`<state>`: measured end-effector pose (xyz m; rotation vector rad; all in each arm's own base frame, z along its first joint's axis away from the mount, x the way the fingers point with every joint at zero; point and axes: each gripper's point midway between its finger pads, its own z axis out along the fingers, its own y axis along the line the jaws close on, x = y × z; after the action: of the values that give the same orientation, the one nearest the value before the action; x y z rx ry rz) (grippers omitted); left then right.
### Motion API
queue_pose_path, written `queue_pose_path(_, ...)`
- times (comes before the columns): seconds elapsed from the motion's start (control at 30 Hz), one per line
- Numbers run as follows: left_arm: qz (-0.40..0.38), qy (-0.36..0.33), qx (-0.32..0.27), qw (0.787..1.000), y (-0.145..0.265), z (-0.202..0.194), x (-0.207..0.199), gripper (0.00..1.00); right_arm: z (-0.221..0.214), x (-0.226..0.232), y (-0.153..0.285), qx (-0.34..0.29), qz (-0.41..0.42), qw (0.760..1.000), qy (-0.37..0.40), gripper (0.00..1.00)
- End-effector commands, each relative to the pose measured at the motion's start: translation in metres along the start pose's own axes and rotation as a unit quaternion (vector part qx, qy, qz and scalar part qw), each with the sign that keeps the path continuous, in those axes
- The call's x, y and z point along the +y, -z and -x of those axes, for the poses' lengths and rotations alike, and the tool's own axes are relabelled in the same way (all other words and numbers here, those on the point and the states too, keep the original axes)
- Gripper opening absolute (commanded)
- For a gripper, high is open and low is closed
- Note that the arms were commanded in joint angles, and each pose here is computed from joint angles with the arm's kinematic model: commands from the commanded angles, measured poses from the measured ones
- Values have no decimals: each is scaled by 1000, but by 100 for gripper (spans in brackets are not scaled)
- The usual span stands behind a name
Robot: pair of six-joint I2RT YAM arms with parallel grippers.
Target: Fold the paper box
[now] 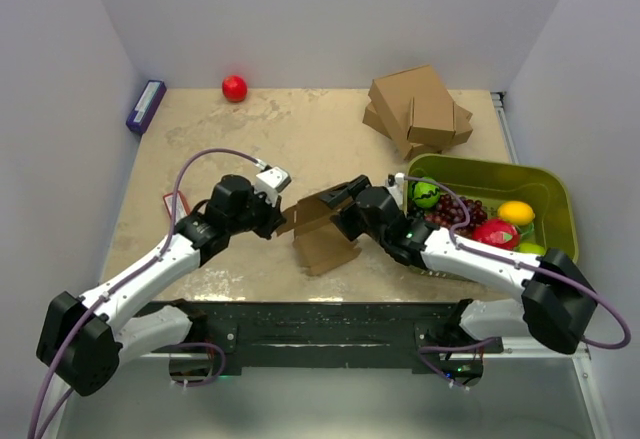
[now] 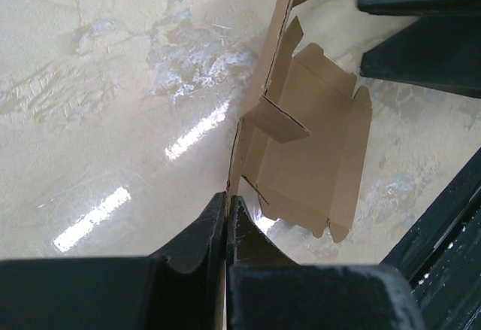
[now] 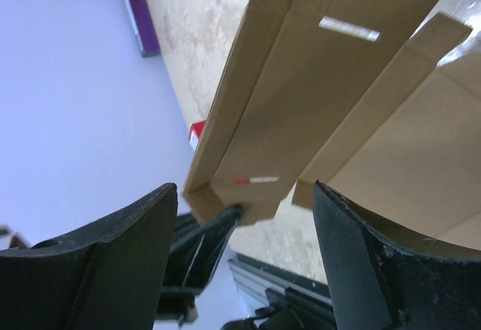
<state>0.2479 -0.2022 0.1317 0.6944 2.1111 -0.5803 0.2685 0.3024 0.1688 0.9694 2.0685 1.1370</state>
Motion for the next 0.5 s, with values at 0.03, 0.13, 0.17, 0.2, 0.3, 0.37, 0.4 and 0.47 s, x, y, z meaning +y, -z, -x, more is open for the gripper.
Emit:
queue_pose_path(0.03,6,-26,-9,1000,-2,4,-2,0,24,19,-20,-39,21,999,-28,74)
queue_pose_path(0.13,5,-30,-4,1000,-3,1,-4,0,33,15,-30,-47,19,998,-21,73)
queue_pose_path(0.17,5,-31,-4,1000,-3,1,-4,0,35,17,-31,-51,25,998,-14,74)
queue_pose_path(0.2,3,-32,-1,999,-4,0,-6,0,37,19,-31,-54,28,998,-13,74)
queue_pose_path(0.3,4,-32,3,999,-6,-2,-6,0,42,23,-29,-62,35,997,-7,74)
queue_pose_path(0.37,3,-33,4,999,-6,-2,-7,0,46,24,-29,-68,39,997,-5,74)
queue_pose_path(0.4,0,-33,5,999,-7,-2,-8,0,47,24,-30,-68,41,997,-5,74)
queue_pose_path(0.47,0,-34,3,999,-6,-2,-9,0,48,23,-33,-66,39,997,-2,73)
